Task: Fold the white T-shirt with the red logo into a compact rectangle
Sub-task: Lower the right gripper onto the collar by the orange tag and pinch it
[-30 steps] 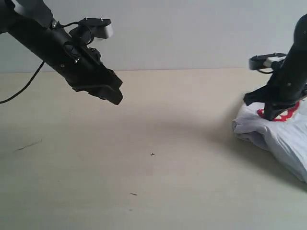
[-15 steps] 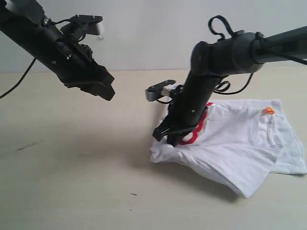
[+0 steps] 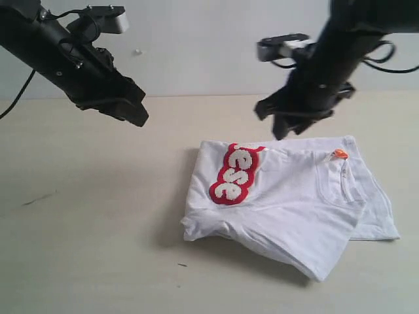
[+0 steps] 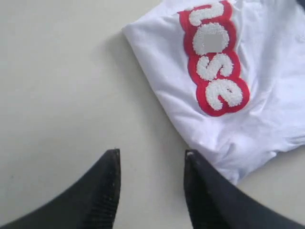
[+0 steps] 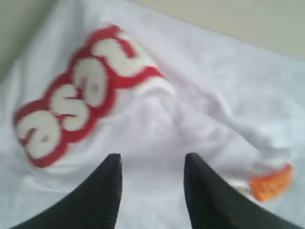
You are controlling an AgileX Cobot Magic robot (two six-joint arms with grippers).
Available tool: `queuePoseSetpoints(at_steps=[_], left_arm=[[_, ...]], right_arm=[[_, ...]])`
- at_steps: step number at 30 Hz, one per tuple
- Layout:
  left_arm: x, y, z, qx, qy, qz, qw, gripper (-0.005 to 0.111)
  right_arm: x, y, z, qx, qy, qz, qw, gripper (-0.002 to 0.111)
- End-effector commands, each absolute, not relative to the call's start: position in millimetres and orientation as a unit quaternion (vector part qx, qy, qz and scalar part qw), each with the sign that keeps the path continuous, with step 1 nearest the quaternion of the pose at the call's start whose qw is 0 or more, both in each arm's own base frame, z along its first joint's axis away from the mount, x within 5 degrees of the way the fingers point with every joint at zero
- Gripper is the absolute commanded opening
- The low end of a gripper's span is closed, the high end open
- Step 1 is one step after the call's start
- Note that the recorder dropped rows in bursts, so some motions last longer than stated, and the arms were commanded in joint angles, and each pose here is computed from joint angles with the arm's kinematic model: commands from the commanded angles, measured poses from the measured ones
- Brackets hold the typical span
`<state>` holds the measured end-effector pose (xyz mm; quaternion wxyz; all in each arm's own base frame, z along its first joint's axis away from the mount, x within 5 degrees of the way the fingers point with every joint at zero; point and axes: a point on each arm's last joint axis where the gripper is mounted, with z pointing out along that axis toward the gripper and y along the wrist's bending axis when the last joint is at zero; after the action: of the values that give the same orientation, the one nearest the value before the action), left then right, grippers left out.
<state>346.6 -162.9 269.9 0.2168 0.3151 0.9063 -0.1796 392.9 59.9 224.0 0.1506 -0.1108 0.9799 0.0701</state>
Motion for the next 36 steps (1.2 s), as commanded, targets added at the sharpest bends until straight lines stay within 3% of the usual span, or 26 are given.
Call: queuePoseSetpoints(at_steps=[1, 3, 8, 14, 18, 32, 36], left_arm=[[344, -163, 274, 0.307, 0.906, -0.191, 0.219, 0.043], [344, -164, 274, 0.306, 0.906, -0.195, 0.217, 0.043], [343, -164, 274, 0.306, 0.907, -0.196, 0.215, 0.043], [344, -164, 274, 0.307, 0.906, -0.196, 0.217, 0.043], [345, -165, 271, 0.305, 0.907, -0.195, 0.217, 0.043], [345, -164, 271, 0.306, 0.907, -0.194, 0.217, 0.043], [345, -164, 271, 0.306, 0.907, -0.195, 0.214, 0.043]], right_arm=[[380, -9, 207, 0.001, 0.987, 0.085, 0.139, 0.052], [374, -27, 195, 0.022, 0.985, 0.096, 0.141, 0.057], [375, -43, 131, 0.035, 0.987, 0.116, 0.107, 0.057], [382, -43, 100, 0.027, 0.986, 0.12, 0.11, 0.057], [386, -39, 99, 0.028, 0.981, 0.146, 0.126, 0.056], [385, -26, 139, 0.002, 0.971, 0.169, 0.167, 0.025], [385, -16, 131, -0.032, 0.975, 0.158, 0.152, 0.03]])
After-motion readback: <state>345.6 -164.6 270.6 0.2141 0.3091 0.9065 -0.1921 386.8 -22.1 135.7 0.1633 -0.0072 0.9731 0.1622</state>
